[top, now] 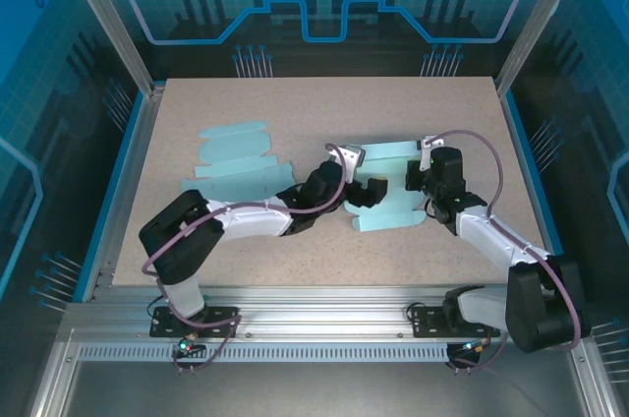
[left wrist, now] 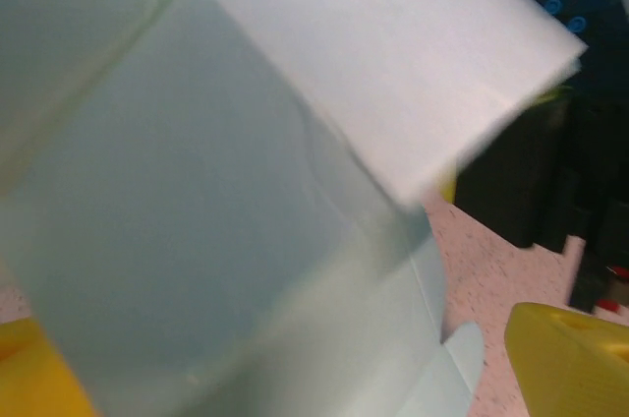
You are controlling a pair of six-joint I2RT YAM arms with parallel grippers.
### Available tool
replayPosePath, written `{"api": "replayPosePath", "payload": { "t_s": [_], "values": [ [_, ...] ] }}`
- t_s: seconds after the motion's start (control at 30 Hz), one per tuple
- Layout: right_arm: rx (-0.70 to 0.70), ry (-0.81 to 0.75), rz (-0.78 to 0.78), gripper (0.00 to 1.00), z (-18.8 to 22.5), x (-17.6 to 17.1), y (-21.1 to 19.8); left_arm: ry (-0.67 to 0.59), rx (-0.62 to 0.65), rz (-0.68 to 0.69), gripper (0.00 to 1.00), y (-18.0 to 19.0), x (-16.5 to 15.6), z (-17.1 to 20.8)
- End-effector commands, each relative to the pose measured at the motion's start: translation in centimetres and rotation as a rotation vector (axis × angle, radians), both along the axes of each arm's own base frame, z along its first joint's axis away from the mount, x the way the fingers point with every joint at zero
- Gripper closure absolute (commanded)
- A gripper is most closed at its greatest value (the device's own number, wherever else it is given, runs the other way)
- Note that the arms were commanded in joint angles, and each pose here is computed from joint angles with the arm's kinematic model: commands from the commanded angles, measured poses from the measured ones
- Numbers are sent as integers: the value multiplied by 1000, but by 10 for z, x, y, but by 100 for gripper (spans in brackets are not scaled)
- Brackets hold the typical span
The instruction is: Fold the paper box
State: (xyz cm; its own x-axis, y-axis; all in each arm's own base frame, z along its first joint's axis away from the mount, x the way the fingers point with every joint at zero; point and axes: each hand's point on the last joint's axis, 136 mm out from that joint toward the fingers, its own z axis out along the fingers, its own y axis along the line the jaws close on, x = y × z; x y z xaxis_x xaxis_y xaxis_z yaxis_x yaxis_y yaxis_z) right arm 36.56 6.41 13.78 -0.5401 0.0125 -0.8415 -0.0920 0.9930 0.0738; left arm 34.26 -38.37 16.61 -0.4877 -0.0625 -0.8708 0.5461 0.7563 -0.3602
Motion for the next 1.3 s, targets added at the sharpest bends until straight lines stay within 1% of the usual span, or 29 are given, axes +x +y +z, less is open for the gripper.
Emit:
{"api": "replayPosePath", "payload": {
  "t_s": [0.0, 0.1, 0.17, 0.23, 0.27, 0.37, 0.43, 0.5, 0.63, 0.73, 0.83, 1.0, 1.07, 1.27],
  "values": [
    [12, -20, 17, 100, 5, 0, 4, -65, -60, -112, 1, 3, -26, 43],
    [12, -19, 14, 100, 4, 0, 4, -106, -82, -165, 1, 16, -48, 64],
    [12, -22, 9, 100, 5, 0, 2, -155, -102, -184, 1, 28, -61, 85],
    [12, -22, 9, 100, 5, 0, 2, -207, -96, -159, 1, 44, -67, 103],
    [12, -23, 11, 100, 5, 0, 3, -227, -77, -113, 2, 56, -64, 110],
    [17, -27, 14, 100, 5, -1, 3, -263, -4, 63, 2, 95, -47, 118],
    [36, -36, 22, 100, 5, -2, 5, -227, 19, 172, 2, 122, -30, 111],
    [50, -43, 52, 100, 6, -3, 11, -165, 22, 262, 3, 148, -12, 99],
    [54, -43, 41, 100, 5, -2, 8, -102, 72, 358, 3, 174, 18, 76],
    [58, -42, 47, 100, 5, -2, 9, -60, 102, 387, 5, 178, 40, 59],
    [58, -42, 47, 100, 5, -2, 9, -27, 140, 363, 7, 167, 55, 40],
    [60, -44, 50, 100, 6, -2, 9, 22, 235, 302, 7, 152, 68, 6],
    [59, -43, 50, 100, 5, -2, 9, 29, 259, 273, 7, 147, 70, -2],
    [60, -44, 46, 100, 6, -2, 9, 2, 198, 99, 7, 116, 57, 1]
  ]
}}
